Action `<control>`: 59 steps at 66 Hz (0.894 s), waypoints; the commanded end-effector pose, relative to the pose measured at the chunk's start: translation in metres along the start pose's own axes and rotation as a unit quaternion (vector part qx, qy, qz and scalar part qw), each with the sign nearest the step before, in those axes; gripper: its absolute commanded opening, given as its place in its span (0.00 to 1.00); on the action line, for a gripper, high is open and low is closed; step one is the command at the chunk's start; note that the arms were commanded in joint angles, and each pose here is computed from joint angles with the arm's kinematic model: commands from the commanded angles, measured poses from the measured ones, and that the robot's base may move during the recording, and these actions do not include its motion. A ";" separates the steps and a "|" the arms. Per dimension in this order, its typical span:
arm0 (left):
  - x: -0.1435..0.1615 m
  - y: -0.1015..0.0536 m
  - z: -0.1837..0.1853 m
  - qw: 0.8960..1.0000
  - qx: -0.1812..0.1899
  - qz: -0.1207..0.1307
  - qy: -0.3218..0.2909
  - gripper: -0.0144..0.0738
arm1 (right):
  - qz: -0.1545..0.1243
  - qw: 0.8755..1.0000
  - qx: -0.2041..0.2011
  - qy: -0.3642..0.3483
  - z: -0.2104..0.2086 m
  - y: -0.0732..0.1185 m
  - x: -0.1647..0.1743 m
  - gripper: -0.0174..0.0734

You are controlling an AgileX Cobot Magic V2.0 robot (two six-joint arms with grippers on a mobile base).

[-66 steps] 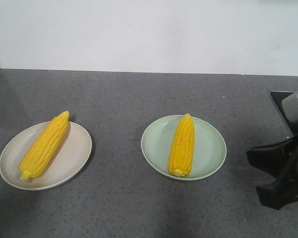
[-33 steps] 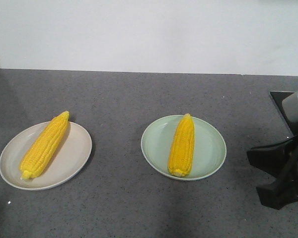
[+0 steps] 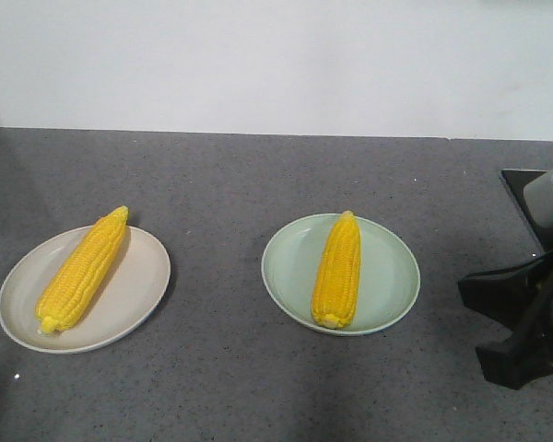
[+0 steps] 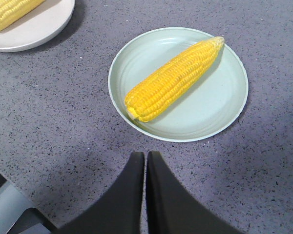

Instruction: Distribute corn equally

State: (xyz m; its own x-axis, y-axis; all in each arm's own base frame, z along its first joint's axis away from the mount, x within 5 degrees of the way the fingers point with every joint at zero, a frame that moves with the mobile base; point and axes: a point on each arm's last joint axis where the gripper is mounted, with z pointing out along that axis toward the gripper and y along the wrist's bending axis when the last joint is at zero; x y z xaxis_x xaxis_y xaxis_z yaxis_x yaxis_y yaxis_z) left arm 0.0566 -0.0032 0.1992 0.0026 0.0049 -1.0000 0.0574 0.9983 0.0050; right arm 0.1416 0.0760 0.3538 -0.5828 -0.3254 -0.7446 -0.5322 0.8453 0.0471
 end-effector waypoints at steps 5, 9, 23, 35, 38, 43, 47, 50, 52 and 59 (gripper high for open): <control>-0.004 0.001 -0.001 0.999 -0.013 -0.022 -0.043 0.16 | -0.005 0.999 0.004 -0.044 -0.008 0.000 -0.011 0.18; -0.004 0.003 -0.001 0.998 -0.023 -0.026 -0.043 0.16 | -0.005 0.999 0.004 -0.044 -0.008 0.000 -0.011 0.18; -0.004 0.004 -0.001 0.998 -0.035 -0.024 -0.044 0.16 | -0.005 0.999 0.004 -0.044 -0.008 0.000 -0.011 0.18; -0.006 0.004 -0.002 0.998 -0.034 -0.024 -0.057 0.16 | -0.005 0.999 0.004 -0.044 -0.008 0.000 -0.011 0.18; -0.006 0.004 -0.001 0.998 -0.034 -0.024 -0.056 0.16 | -0.005 0.999 0.004 -0.044 -0.008 0.000 -0.011 0.18; -0.006 0.004 -0.001 0.998 -0.034 -0.024 -0.056 0.16 | -0.005 0.999 0.004 -0.044 -0.008 0.000 -0.011 0.18; -0.006 0.004 -0.001 0.998 -0.034 -0.024 -0.056 0.16 | -0.005 0.999 0.004 -0.044 -0.008 0.000 -0.011 0.18; -0.006 0.004 -0.001 0.998 -0.034 -0.024 -0.056 0.16 | -0.005 0.999 0.004 -0.044 -0.008 0.000 -0.011 0.18; -0.006 0.004 -0.001 0.998 -0.034 -0.023 -0.056 0.16 | -0.005 0.999 0.004 -0.044 -0.008 0.000 -0.011 0.18; -0.006 0.004 -0.001 0.998 -0.034 -0.023 -0.056 0.16 | -0.005 0.999 0.004 -0.044 -0.008 0.000 -0.011 0.18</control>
State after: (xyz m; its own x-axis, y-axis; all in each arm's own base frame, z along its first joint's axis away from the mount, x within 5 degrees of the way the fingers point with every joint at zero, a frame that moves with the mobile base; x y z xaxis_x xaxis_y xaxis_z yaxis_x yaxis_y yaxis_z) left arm 0.0567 0.0007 0.2015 0.0286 -0.0344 -0.9990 -0.0109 0.9993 -0.0348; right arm 0.1414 0.0760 0.3537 -0.5841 -0.3263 -0.7433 -0.5324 0.8452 0.0474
